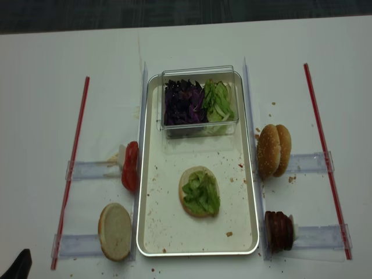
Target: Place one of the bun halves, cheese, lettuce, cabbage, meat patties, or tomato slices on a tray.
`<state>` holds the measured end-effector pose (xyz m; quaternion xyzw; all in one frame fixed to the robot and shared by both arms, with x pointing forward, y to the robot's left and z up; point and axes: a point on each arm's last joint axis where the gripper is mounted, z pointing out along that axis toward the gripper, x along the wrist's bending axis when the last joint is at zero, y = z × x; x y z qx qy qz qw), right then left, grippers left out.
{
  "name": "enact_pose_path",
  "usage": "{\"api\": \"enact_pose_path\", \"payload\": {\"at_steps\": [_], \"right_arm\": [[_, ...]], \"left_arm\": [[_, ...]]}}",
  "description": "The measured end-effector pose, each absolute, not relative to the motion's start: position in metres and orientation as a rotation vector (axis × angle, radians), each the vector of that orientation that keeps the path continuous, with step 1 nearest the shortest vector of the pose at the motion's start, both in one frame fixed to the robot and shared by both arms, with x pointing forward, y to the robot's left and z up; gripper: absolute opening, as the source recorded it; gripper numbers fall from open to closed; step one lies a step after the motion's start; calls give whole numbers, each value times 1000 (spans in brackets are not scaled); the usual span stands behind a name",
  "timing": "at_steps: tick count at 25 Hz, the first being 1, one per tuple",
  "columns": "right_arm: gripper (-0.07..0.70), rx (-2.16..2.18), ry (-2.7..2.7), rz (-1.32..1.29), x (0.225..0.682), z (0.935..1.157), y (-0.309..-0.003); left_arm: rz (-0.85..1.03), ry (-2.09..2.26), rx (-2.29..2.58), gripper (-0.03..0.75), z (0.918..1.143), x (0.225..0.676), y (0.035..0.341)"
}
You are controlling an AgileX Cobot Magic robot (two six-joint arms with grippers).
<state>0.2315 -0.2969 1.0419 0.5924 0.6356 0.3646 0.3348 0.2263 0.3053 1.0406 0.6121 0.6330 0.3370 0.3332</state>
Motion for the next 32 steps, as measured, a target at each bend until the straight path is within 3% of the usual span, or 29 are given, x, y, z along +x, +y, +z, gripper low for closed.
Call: {"api": "enact_pose_path", "payload": {"at_steps": [32], "right_arm": [[592,1563,1623,914,232,1042,-301]], "left_arm": [[880,1653,1598,616,1041,226,305]]}}
